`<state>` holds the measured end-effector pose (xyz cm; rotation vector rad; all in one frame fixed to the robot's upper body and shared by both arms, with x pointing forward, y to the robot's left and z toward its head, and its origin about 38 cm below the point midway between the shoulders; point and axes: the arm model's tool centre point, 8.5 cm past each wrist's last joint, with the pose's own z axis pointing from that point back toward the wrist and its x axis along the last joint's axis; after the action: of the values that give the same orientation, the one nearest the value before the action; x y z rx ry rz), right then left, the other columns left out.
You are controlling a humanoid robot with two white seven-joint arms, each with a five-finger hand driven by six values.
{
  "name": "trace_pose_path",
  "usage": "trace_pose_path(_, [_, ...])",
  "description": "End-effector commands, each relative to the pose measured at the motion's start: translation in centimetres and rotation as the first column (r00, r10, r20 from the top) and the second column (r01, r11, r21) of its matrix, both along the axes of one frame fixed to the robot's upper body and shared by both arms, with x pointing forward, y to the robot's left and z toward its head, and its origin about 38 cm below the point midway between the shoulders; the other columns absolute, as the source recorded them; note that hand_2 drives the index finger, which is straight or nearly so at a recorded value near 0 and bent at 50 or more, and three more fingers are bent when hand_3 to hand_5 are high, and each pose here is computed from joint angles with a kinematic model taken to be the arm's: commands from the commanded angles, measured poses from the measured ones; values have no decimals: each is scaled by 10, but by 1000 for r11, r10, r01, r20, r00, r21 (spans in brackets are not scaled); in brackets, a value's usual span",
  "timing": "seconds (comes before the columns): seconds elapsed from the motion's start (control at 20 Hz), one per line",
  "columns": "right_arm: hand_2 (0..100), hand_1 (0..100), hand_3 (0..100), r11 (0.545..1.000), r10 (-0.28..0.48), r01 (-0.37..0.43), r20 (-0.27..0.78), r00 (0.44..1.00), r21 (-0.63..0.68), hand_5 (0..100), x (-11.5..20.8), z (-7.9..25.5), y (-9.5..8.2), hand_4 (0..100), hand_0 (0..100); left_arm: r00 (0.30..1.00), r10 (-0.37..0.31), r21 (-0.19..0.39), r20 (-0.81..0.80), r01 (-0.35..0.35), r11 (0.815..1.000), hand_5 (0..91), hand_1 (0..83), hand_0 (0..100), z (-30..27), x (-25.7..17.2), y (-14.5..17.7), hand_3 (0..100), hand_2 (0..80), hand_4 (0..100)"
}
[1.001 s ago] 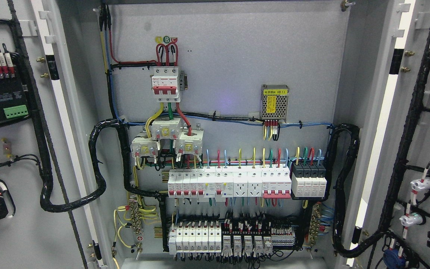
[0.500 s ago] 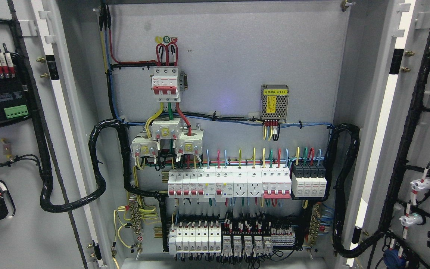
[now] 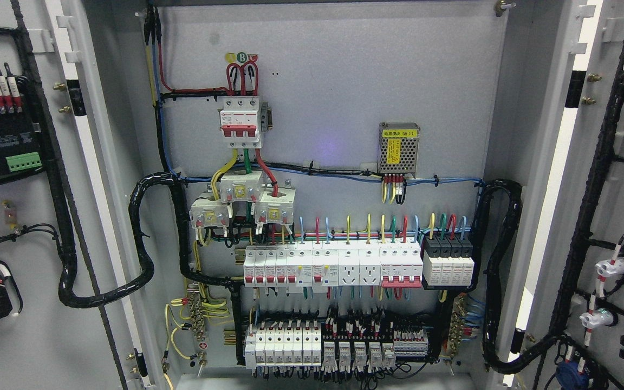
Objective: Open door with both hands
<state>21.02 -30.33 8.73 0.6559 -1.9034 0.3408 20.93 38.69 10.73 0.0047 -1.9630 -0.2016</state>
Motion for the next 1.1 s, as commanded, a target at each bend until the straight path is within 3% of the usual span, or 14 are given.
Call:
trace_pose_path(0.0, [0, 0, 0, 997, -6, 23, -217, 976, 78, 0, -55, -60, 32, 0, 0, 982, -131, -73, -138, 121, 990, 0, 0, 0, -59, -43, -104, 0, 0, 33])
trace_pose_path(0.15, [0, 0, 0, 996, -32, 57, -310, 950, 73, 0, -84, -79, 30, 0, 0, 957, -144, -74, -253, 130, 989, 0, 0, 0, -94, -64, -119, 0, 0, 33])
trace_pose_path(0.45, [0, 0, 0, 991, -116, 135, -499, 859, 1, 0, -144, -126, 10, 0, 0, 853, -139, -84, -502, 112, 990, 0, 0, 0, -167, -116, -125, 0, 0, 33])
trace_pose_path(1.05, [0, 0, 0, 965, -255, 209, -767, 589, -160, 0, -264, -193, -16, 0, 0, 543, -75, -67, -836, 35, 997, 0, 0, 0, -272, -214, -106, 0, 0, 32])
